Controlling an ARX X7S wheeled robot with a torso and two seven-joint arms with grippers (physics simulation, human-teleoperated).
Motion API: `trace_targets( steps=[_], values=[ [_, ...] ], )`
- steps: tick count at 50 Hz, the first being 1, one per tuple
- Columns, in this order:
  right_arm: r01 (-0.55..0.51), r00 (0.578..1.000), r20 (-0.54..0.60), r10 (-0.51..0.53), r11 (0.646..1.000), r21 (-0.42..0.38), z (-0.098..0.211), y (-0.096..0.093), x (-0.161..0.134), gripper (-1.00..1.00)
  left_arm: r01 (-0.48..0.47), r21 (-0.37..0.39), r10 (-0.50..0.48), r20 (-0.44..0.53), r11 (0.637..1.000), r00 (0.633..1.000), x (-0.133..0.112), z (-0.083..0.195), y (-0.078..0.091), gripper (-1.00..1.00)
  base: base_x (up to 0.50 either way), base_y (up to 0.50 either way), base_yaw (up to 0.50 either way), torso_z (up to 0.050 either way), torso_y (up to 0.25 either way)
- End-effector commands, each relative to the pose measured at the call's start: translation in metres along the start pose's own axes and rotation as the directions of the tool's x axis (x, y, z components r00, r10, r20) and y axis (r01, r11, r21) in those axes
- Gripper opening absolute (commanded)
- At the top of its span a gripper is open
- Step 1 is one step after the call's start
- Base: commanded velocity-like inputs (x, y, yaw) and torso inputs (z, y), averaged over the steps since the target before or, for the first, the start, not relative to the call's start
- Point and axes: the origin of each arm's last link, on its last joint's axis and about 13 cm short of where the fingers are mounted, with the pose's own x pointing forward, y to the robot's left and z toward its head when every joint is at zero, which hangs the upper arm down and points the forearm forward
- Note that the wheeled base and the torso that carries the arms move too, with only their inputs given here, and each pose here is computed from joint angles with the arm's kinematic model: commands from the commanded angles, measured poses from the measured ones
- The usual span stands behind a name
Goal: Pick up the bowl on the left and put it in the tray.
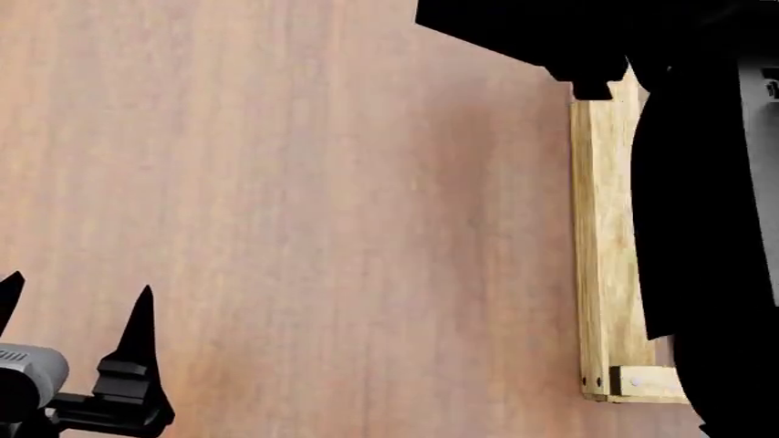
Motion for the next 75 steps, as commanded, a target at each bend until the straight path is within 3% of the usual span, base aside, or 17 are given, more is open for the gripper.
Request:
trace_targets(
  steps=[1, 8, 10, 13, 30, 44, 54, 75],
  values=[
    [0.057, 0.991, -0.107, -0.074, 0.986, -0.156, -0.016, -0.034, -0.049, -1.00, 0.006, -0.004, -0.006, 0.009, 1.000, 1.000, -0.001, 0.002, -0.002, 1.00, 0.00, 0.00, 0.00, 0.000, 0.000],
    [0.003, 0.984, -0.174, -0.026, 0.991, -0.134, -0.029, -0.032, -0.076, -1.00, 0.008, 0.000, -0.008, 0.009, 1.000, 1.000, -0.002, 0.004, -0.003, 1.00, 0.00, 0.00, 0.00, 0.000, 0.000],
    [-0.039, 0.975, -0.223, 0.001, 0.985, -0.168, -0.035, -0.027, -0.082, -1.00, 0.013, -0.001, -0.013, 0.008, 1.000, 1.000, -0.002, 0.004, -0.004, 1.00, 0.00, 0.00, 0.00, 0.000, 0.000],
    [-0.068, 0.965, -0.261, 0.015, 0.978, -0.196, -0.041, -0.022, -0.085, -1.00, 0.014, -0.001, -0.014, 0.006, 1.000, 1.000, -0.002, 0.003, -0.004, 1.00, 0.00, 0.00, 0.00, 0.000, 0.000],
    [-0.222, 0.914, -0.383, 0.134, 0.956, -0.194, -0.066, 0.005, -0.107, -1.00, 0.022, -0.004, -0.022, 0.001, 1.000, 1.000, 0.000, 0.002, -0.005, 1.00, 0.00, 0.00, 0.00, 0.000, 0.000],
    [-0.285, 0.902, -0.383, 0.202, 0.942, -0.175, -0.073, 0.039, -0.089, -1.00, 0.017, -0.009, -0.017, 0.000, 1.000, 1.000, 0.000, 0.003, -0.003, 1.00, 0.00, 0.00, 0.00, 0.000, 0.000],
    [-0.302, 0.905, -0.360, 0.225, 0.937, -0.174, -0.071, 0.052, -0.071, -1.00, 0.016, -0.011, -0.016, 0.005, 1.000, 1.000, -0.001, 0.004, -0.003, 1.00, 0.00, 0.00, 0.00, 0.000, 0.000],
    [-0.377, 0.870, -0.407, 0.278, 0.907, -0.187, -0.086, 0.082, -0.043, -1.00, 0.008, -0.007, -0.008, -0.001, 1.000, 1.000, 0.001, 0.001, -0.002, 1.00, 0.00, 0.00, 0.00, 0.000, 0.001]
  ],
)
